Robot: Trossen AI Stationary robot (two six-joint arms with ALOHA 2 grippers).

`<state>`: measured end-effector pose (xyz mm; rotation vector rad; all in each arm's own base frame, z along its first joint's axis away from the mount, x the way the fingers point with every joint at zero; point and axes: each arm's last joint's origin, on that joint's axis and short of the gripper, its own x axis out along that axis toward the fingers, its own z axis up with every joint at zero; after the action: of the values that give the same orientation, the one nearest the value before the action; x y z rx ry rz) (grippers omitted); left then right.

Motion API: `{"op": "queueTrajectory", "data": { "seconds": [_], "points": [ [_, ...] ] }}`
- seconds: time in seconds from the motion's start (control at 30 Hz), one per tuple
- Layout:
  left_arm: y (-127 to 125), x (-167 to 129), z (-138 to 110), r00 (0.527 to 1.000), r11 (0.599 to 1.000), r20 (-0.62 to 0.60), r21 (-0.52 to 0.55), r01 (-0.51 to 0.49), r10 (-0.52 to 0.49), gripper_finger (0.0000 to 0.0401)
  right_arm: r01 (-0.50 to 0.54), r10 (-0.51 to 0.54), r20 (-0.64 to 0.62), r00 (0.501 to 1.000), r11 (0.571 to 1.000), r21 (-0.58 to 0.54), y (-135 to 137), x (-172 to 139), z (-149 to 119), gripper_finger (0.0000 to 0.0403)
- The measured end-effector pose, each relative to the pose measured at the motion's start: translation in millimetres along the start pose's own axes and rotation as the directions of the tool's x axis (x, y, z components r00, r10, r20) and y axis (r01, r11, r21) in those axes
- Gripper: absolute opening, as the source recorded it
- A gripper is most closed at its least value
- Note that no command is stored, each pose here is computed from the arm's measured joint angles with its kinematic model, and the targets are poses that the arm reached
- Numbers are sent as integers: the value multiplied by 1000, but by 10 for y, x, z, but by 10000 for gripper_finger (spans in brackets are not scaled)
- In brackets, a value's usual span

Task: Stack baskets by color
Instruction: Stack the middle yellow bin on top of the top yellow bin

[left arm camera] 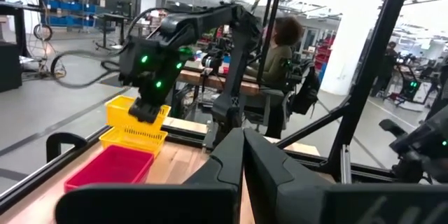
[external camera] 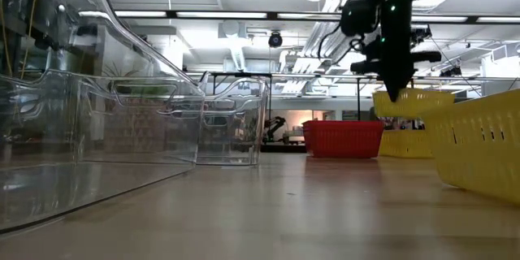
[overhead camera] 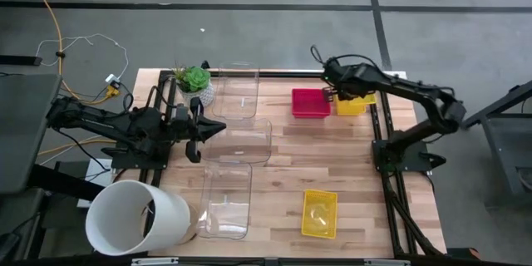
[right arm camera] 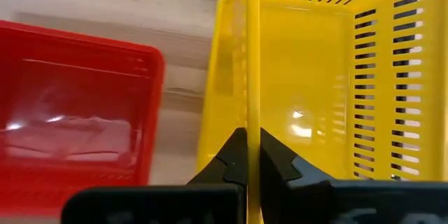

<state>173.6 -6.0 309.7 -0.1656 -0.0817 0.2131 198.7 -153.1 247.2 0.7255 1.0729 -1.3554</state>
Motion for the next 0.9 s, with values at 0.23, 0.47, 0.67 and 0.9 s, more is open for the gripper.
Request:
{"op": "queueTrajectory", "data": {
  "seconds": [0.23,0.47,0.67,0.9],
  "points": [
    [0,0,0,1000,1000,0,0,0,0,0,48,-48,-28,998,999,8,180,280,47,0],
    [0,0,0,1000,1000,0,0,0,0,0,61,-53,-105,993,996,70,260,469,48,0],
    [0,0,0,1000,1000,0,26,0,0,0,78,-65,-110,992,991,111,275,498,43,0],
    [0,0,0,1000,1000,0,26,0,0,0,81,-68,-108,992,990,118,270,501,47,8]
  ]
}}
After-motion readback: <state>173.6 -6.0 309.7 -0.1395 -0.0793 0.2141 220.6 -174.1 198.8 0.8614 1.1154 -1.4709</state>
